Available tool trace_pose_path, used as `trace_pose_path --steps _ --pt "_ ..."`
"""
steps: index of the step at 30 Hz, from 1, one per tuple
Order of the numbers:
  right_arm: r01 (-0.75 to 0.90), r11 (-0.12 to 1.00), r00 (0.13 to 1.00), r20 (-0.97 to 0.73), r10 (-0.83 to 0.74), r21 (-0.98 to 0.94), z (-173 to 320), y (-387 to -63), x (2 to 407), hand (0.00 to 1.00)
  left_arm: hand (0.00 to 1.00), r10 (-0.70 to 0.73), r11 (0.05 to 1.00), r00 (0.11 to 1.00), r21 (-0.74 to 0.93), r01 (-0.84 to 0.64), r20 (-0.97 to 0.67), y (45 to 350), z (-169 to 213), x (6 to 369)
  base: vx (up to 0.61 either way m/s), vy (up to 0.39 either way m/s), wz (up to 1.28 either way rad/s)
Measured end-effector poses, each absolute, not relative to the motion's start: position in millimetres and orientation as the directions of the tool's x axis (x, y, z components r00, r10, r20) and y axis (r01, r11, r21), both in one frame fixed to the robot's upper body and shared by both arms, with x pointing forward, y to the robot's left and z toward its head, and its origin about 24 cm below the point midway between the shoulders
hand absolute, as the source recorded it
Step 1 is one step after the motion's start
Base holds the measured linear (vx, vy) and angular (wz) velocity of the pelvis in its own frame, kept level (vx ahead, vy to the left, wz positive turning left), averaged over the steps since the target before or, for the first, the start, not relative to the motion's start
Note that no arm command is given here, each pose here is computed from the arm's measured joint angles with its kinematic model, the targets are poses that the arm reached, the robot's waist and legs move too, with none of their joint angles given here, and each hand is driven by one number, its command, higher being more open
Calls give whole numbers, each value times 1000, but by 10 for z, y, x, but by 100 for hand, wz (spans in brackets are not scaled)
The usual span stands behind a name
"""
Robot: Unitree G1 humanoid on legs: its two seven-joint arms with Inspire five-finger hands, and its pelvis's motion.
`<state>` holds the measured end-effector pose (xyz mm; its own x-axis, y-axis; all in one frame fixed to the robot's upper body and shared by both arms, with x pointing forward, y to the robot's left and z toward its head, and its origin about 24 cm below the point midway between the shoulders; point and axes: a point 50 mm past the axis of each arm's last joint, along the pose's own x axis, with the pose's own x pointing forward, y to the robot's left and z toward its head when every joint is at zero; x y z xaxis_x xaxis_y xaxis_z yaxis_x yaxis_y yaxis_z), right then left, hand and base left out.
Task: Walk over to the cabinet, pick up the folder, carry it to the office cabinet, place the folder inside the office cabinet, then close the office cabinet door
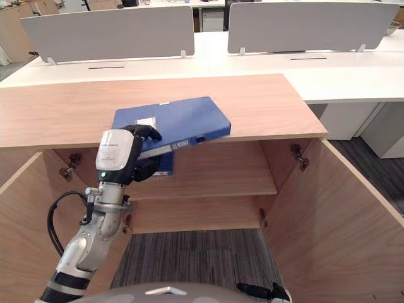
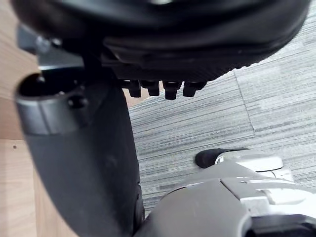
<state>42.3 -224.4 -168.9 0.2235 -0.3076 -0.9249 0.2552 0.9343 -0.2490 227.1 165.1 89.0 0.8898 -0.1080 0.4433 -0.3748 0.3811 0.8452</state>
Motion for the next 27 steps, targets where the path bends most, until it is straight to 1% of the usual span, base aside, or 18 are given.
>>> trace_pose_path --steps 4,7,9,11,12,13,14,16,17,18,19,21,22,24,27 --pt "258 934 231 -922 -310 -249 -1683 -2251 440 100 0 -70 407 884 822 -398 463 1681 940 2266 11 -4 -7" --pt "268 934 245 -921 -304 -237 -1678 -2238 479 100 0 -57 447 887 806 -387 458 1675 931 2248 1 -2 -5" --pt "262 936 255 -918 -304 -237 -1673 -2233 500 100 0 -47 490 881 780 -390 470 1652 960 2223 0 0 0" --pt "247 940 280 -911 -302 -235 -1662 -2215 552 100 0 -24 582 868 713 -391 495 1592 1030 2148 -16 -5 -7" --pt "239 942 289 -909 -301 -236 -1657 -2211 565 100 0 -18 603 865 695 -391 502 1571 1048 2124 -14 -1 -11" --pt "234 943 299 -905 -301 -237 -1650 -2211 582 100 0 -8 645 861 660 -384 509 1532 1073 2092 -9 2 -13" --pt "236 943 313 -900 -303 -236 -1639 -2210 614 100 0 0 700 855 611 -370 518 1476 1102 2048 -11 2 -15" --pt "235 942 331 -891 -310 -240 -1625 -2204 653 100 0 -11 767 848 549 -333 530 1373 1145 2014 -21 -1 -11" --pt "228 944 351 -884 -308 -238 -1611 -2187 691 100 0 -28 809 844 508 -296 535 1291 1176 1988 -27 -7 -7" --pt "235 945 382 -872 -306 -229 -1585 -2170 740 100 0 -58 866 843 447 -224 535 1174 1205 1953 -22 -6 -5" --pt "240 944 387 -870 -305 -225 -1581 -2165 747 100 0 -65 877 843 434 -207 533 1153 1209 1945 -17 -7 -6" --pt "256 945 431 -851 -299 -203 -1546 -2122 838 100 0 -122 940 843 333 -71 525 999 1242 1889 -13 -6 -10" --pt "254 946 442 -846 -298 -200 -1536 -2112 861 100 0 -135 952 843 305 -36 521 964 1246 1878 -11 -5 -14" --pt "244 950 485 -824 -293 -194 -1492 -2070 962 100 0 -174 979 847 179 96 502 849 1265 1837 -16 -6 -12" --pt "246 953 529 -800 -284 -175 -1441 -2031 1059 100 0 -211 977 849 77 199 484 795 1269 1816 -27 -12 -5"
